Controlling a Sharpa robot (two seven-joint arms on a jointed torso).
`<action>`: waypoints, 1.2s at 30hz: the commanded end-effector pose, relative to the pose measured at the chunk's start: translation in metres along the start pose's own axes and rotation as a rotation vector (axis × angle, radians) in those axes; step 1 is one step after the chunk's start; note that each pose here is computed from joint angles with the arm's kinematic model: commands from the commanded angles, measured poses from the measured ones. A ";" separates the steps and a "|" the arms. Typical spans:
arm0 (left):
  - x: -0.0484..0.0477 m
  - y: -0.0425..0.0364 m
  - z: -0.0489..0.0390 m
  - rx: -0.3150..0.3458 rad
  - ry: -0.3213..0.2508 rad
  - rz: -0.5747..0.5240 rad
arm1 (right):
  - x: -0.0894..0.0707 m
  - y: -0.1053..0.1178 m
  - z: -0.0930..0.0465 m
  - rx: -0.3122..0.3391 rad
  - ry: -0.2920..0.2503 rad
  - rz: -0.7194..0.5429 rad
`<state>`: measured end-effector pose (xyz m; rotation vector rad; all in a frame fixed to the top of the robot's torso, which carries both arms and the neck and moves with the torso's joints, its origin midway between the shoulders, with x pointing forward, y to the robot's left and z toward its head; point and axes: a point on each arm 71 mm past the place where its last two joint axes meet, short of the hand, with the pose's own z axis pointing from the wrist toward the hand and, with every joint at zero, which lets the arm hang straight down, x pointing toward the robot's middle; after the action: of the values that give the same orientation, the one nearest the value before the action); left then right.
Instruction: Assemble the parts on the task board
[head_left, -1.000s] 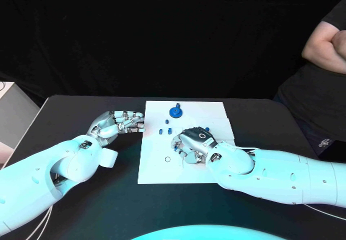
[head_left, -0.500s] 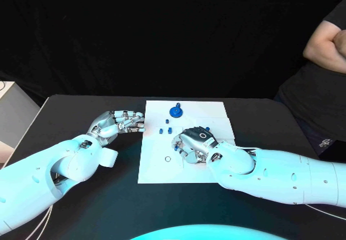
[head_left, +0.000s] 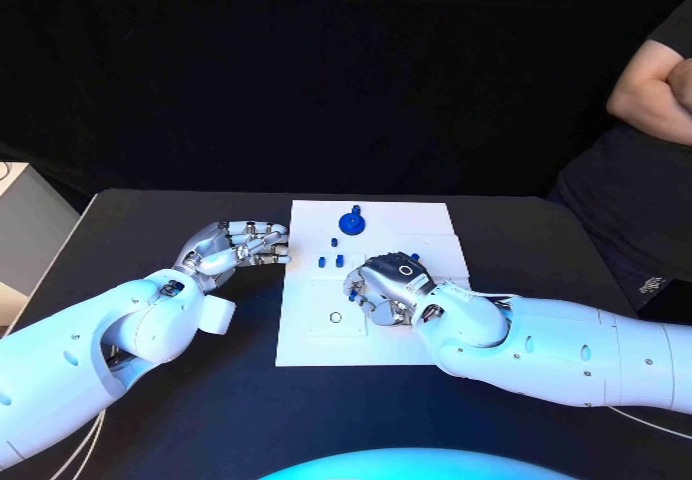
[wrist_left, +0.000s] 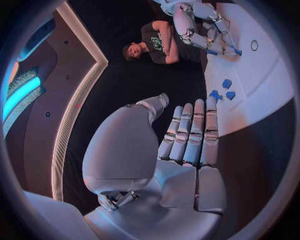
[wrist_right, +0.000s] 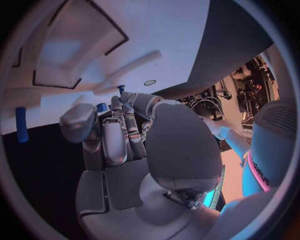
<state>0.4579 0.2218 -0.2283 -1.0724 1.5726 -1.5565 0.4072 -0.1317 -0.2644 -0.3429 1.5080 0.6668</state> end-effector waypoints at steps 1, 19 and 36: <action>0.0028 0.0001 0.0000 0.003 0.021 -0.011 | 0.002 0.000 0.000 -0.002 0.015 -0.017; 0.0034 0.0001 0.0000 0.002 0.025 -0.012 | 0.008 -0.001 0.003 -0.011 0.055 -0.021; 0.0038 0.0007 -0.0005 -0.009 0.037 -0.014 | 0.008 -0.005 0.002 0.007 0.048 -0.006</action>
<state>0.4571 0.2209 -0.2287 -1.0712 1.5892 -1.5636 0.4119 -0.1327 -0.2721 -0.3553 1.5443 0.6533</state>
